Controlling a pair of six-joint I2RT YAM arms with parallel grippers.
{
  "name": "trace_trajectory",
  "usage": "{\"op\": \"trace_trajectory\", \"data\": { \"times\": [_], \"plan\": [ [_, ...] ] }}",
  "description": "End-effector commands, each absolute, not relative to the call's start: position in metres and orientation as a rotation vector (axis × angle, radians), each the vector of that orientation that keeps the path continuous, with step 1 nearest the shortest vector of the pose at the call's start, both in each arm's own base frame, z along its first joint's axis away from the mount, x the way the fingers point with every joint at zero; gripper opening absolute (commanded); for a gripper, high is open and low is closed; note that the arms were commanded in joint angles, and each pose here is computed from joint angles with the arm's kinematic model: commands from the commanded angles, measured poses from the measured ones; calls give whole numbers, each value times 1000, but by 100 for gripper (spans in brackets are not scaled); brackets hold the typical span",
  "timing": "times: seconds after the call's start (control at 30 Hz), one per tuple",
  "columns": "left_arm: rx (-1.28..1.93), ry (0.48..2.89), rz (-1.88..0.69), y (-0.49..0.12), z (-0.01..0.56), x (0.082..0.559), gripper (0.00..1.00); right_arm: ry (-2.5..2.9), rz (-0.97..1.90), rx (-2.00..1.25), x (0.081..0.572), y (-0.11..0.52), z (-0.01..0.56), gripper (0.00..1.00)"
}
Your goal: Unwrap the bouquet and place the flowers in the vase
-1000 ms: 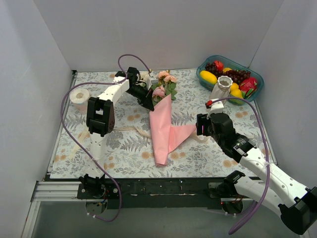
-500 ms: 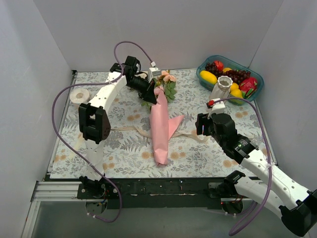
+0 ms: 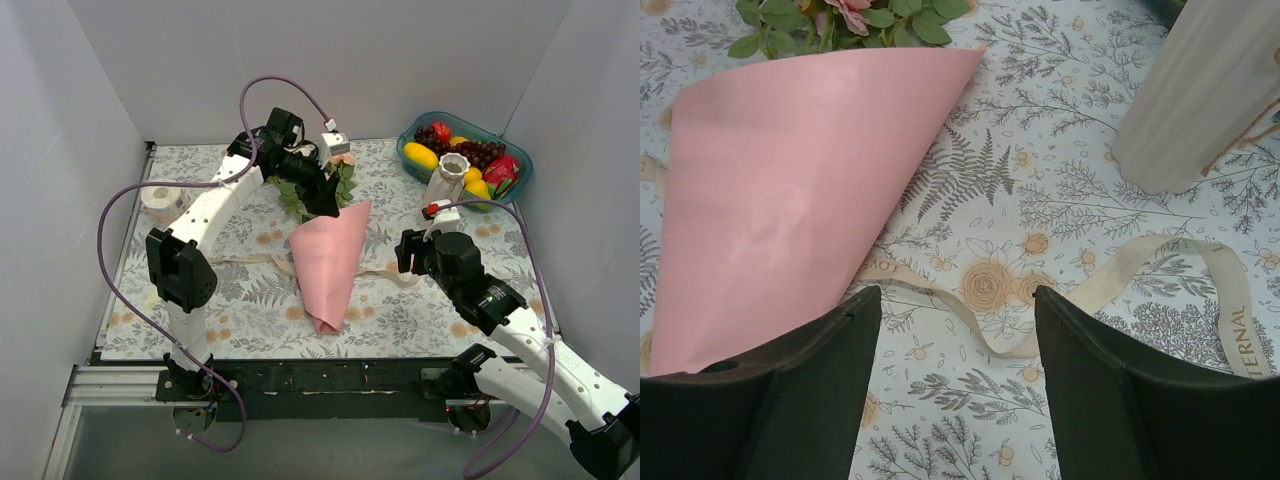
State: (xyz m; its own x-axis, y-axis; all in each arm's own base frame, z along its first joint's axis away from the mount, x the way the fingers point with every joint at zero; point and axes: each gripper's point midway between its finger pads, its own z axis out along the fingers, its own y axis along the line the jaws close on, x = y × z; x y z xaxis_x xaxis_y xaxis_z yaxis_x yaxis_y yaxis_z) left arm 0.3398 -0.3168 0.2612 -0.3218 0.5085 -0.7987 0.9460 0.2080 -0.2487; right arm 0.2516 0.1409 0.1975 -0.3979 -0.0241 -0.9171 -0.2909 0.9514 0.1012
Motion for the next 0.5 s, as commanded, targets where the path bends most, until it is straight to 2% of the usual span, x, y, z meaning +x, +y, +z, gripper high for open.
{"op": "trace_trajectory", "data": {
  "times": [0.0,0.17,0.27,0.3,0.37,0.47],
  "plan": [
    [1289,2068,-850,-290,217,352,75,1947,323,-225,249,144,200,70],
    [1237,2122,-890,-258,182,370,76,1948,331,-238,247,145,198,71],
    [1212,2139,-1043,-244,183,374,80,1949,332,-246,246,144,197,71],
    [1205,2189,-1115,-244,164,376,83,1949,332,-246,246,144,197,71],
    [1197,2178,-1142,-241,168,386,87,1951,342,-257,245,146,196,71],
    [1178,2108,-1177,-242,168,391,88,1952,343,-261,245,147,195,71]
  ]
}}
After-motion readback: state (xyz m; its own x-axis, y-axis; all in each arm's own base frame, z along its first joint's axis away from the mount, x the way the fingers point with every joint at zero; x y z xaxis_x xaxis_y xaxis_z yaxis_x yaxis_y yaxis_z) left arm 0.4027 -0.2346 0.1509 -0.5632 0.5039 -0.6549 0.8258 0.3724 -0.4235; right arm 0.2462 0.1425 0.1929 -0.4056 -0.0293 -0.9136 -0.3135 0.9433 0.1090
